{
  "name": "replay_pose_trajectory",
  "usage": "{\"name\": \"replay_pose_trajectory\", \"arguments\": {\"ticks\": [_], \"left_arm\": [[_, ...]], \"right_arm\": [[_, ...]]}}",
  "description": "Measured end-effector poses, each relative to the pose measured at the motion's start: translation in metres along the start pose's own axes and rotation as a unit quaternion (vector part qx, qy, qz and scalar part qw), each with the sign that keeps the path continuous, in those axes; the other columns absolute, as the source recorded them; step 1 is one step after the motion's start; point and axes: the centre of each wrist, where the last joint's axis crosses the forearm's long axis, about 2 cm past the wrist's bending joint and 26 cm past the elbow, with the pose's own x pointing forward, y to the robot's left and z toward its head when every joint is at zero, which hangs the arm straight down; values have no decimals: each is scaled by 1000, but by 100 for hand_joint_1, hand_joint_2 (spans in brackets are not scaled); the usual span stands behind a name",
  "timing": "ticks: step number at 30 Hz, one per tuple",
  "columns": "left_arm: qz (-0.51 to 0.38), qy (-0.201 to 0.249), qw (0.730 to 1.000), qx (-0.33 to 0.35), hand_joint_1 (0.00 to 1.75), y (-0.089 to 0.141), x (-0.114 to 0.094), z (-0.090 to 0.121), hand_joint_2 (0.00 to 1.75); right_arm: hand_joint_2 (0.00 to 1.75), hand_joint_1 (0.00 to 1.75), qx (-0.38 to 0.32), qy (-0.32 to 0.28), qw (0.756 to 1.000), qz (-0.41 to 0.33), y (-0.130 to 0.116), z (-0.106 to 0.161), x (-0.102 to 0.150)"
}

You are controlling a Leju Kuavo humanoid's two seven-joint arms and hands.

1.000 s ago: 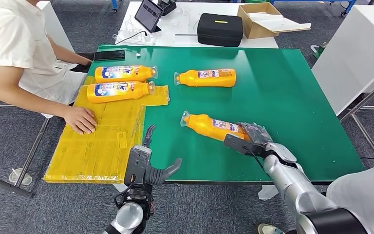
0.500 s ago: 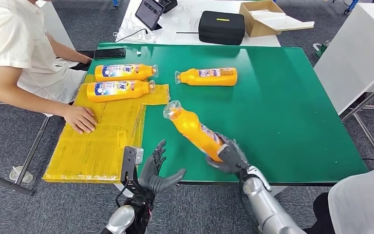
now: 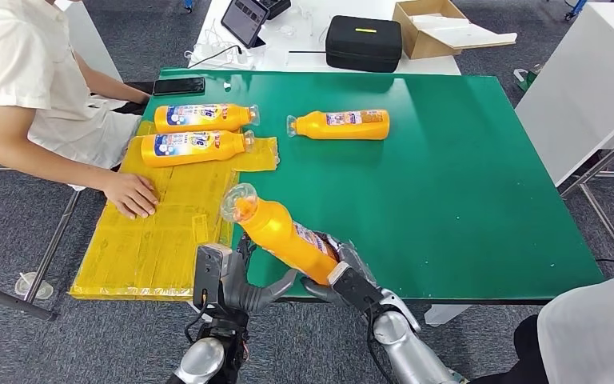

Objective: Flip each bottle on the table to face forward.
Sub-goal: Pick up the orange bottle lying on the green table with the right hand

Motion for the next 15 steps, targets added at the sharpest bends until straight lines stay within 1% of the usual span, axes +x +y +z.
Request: {"name": "replay_pose_trajectory", "arguments": {"ticks": [2, 5, 8, 12, 15], "left_arm": [[3, -15, 1000, -3, 0, 0, 1, -1, 175], [47, -24, 998, -21, 0, -3, 8, -4, 175], [107, -12, 993, -48, 0, -6, 15, -7, 175], [189, 5, 979, -82, 0, -7, 22, -10, 175], [213, 10, 973, -91, 0, -4, 23, -10, 175]], "right_arm": [[175, 168, 3, -3, 1000, -2, 2, -1, 1], [175, 171, 9, -5, 1000, -5, 5, -4, 3], [175, 171, 14, -3, 1000, -6, 9, -9, 4], [175, 175, 13, 1, 1000, -2, 10, -13, 0], [175, 175, 14, 2, 1000, 0, 10, -16, -2]]}}
